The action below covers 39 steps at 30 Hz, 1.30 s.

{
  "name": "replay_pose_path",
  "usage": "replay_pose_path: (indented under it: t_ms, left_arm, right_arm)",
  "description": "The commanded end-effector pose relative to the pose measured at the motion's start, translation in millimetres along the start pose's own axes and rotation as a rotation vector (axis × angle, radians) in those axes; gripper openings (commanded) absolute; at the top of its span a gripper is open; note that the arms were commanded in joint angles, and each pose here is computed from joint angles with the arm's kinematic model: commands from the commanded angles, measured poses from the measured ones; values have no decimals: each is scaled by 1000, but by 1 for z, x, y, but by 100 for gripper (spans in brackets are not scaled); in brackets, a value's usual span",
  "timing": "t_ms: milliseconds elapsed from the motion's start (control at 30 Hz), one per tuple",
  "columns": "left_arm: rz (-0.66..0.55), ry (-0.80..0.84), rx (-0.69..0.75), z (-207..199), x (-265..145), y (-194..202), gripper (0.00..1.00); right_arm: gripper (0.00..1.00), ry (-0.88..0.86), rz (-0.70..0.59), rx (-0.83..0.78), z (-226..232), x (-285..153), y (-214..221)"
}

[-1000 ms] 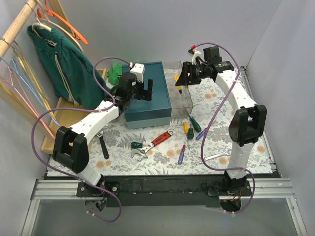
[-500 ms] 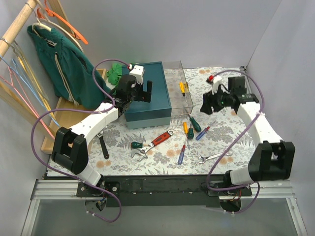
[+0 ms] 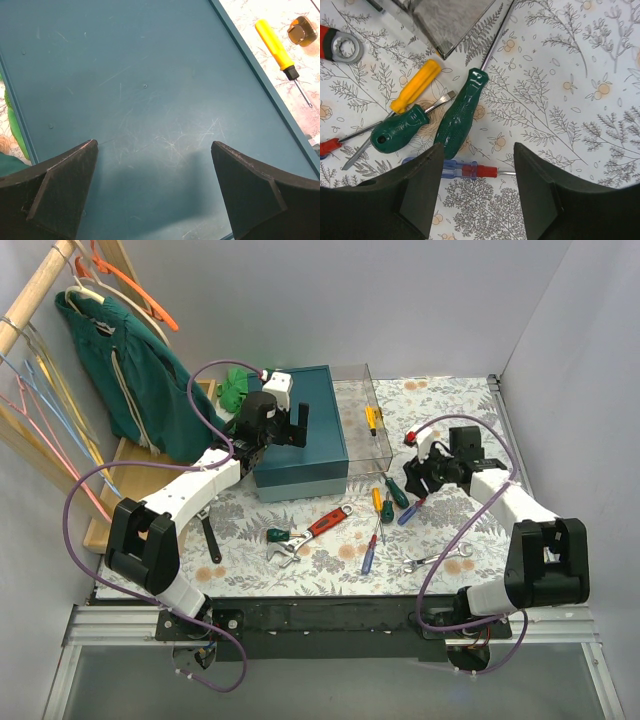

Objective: Sort the tools into containers

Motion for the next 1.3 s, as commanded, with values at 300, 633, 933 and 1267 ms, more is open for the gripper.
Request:
replay_pose_path:
  t_ms: [300,633,933,1267]
  left_arm:
    - [-20,-40,19,7,-2,-4,98]
    - [-14,-41,21,7,2,-4,98]
    - [-17,-25,4,4,6,-4,98]
    - [-19,-2,-21,0,13,-8,98]
  right_arm:
    - [64,-8,39,22,5,43,16]
    - [36,-27,149,41,6,50,34]
    - [1,77,117,54,6,-23,6]
    - [1,142,-130,508,-65,-65,-78]
Point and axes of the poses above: each gripper's point midway between its finger pads, its own x axis out along the fingers, its own z axis along the line the jaws close on, y = z × x, the point moved 9 cm from there along -x, back along the fingers, and after that the axes turned 1 degree about x, right-handed, at the moved point
